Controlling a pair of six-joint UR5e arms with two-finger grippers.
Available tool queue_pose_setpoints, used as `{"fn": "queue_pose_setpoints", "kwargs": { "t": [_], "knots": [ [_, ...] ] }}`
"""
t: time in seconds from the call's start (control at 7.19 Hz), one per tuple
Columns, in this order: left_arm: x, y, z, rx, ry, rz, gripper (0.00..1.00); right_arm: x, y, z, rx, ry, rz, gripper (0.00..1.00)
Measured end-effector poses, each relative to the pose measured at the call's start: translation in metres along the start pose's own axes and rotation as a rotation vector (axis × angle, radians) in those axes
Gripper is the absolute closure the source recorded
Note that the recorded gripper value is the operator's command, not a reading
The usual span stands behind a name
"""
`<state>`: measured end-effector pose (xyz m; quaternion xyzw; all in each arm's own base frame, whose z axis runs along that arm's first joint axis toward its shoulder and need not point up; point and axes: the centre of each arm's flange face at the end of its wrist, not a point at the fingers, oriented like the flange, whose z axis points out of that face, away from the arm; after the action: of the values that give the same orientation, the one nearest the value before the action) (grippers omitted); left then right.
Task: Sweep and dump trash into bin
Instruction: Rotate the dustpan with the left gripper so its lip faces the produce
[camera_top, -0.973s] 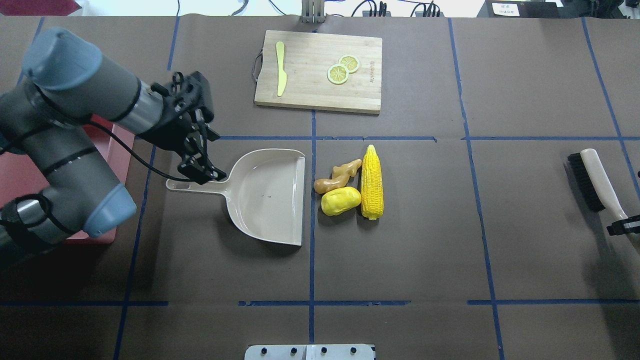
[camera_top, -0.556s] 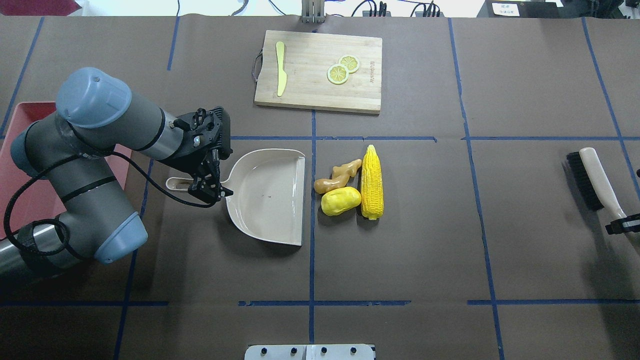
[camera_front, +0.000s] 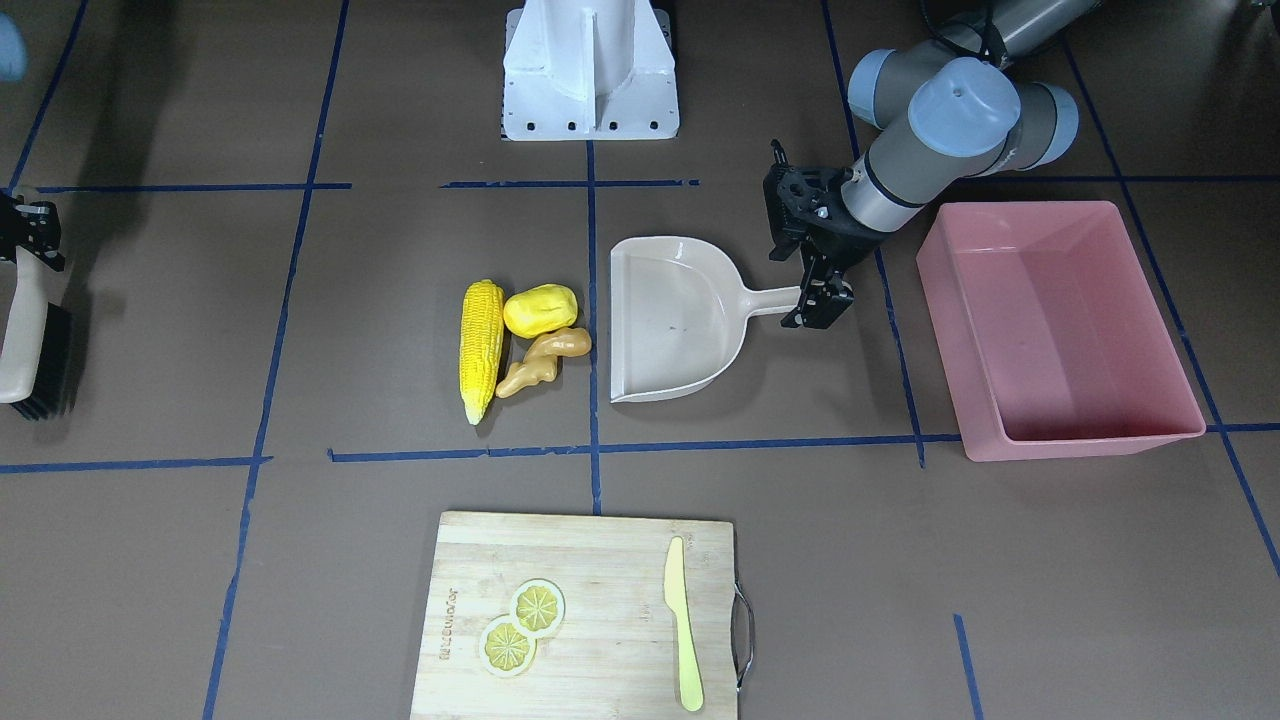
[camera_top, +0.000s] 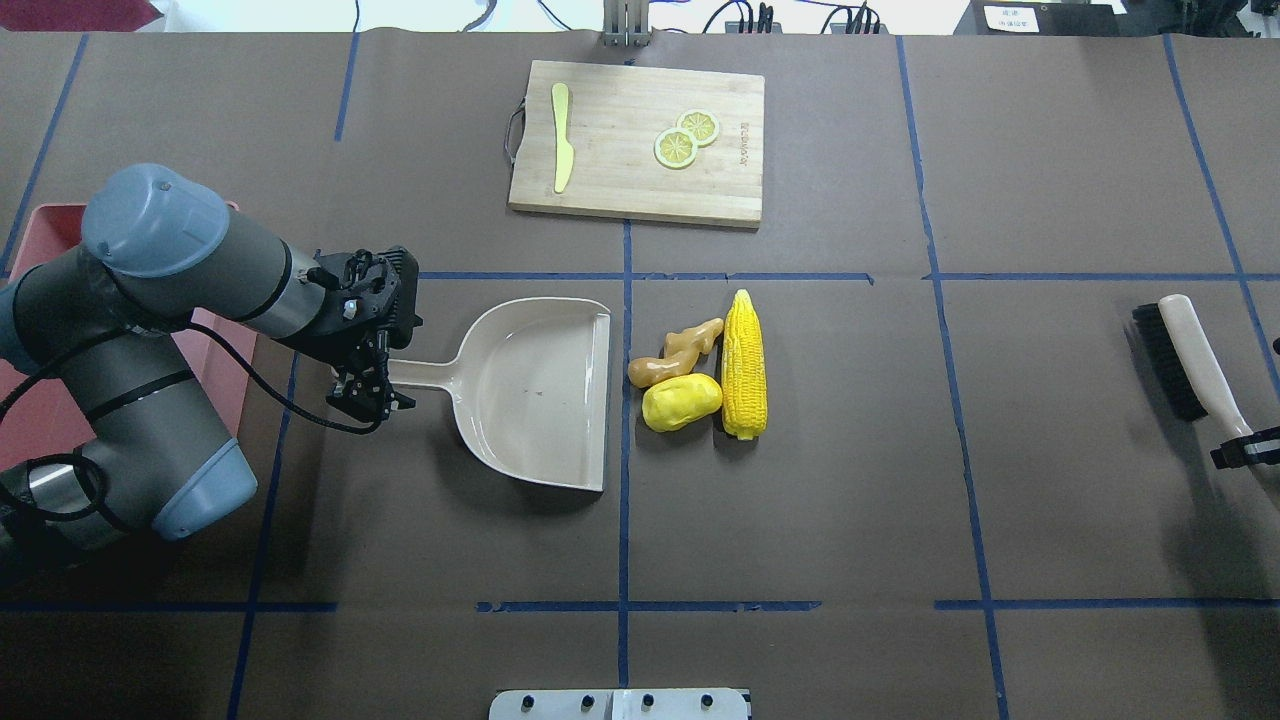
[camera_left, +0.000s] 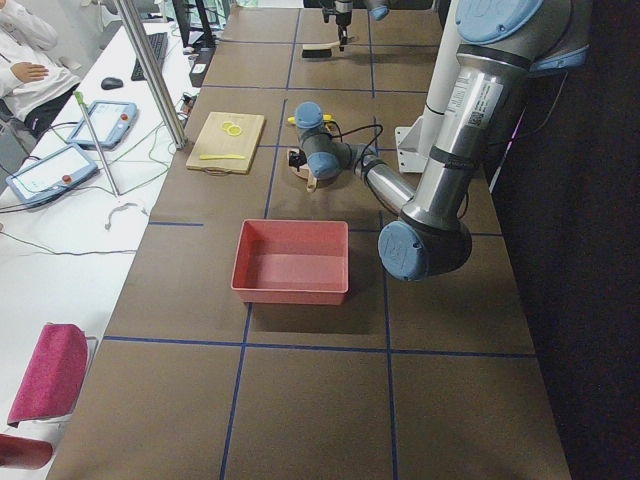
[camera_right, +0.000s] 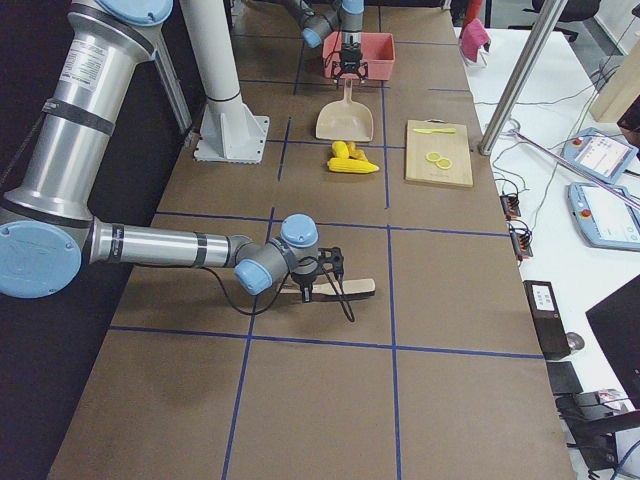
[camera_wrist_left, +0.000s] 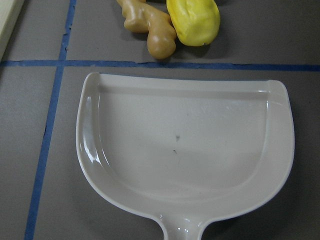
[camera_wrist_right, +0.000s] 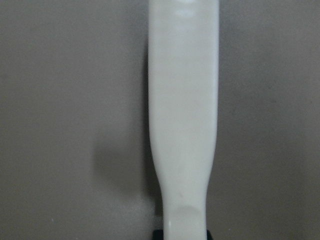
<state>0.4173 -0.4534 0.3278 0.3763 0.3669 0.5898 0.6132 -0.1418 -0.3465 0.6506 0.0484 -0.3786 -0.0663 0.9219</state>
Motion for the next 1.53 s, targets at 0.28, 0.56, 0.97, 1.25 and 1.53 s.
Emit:
{"fn": "queue_pose_setpoints", "kwargs": {
  "t": [0.28, 0.56, 0.97, 1.25, 1.53],
  "knots": [
    [0.000, 0.005, 0.008, -0.014, 0.008, -0.016, 0.06, 0.000, 0.000, 0.000, -0.001, 0.000, 0.000, 1.00],
    [-0.004, 0.015, 0.024, -0.041, 0.022, -0.035, 0.08, 0.001, 0.000, 0.001, -0.001, 0.000, 0.001, 1.00],
    [-0.003, 0.022, 0.042, -0.066, 0.042, -0.046, 0.40, 0.001, 0.000, 0.001, -0.002, 0.000, 0.001, 1.00],
    [-0.001, 0.019, 0.043, -0.065, 0.044, -0.049, 0.79, 0.001, 0.001, 0.001, -0.002, -0.001, 0.001, 1.00],
    [-0.001, 0.014, 0.040, -0.058, 0.037, -0.043, 0.92, 0.001, 0.001, 0.001, -0.002, 0.000, 0.001, 1.00]
  ]
}}
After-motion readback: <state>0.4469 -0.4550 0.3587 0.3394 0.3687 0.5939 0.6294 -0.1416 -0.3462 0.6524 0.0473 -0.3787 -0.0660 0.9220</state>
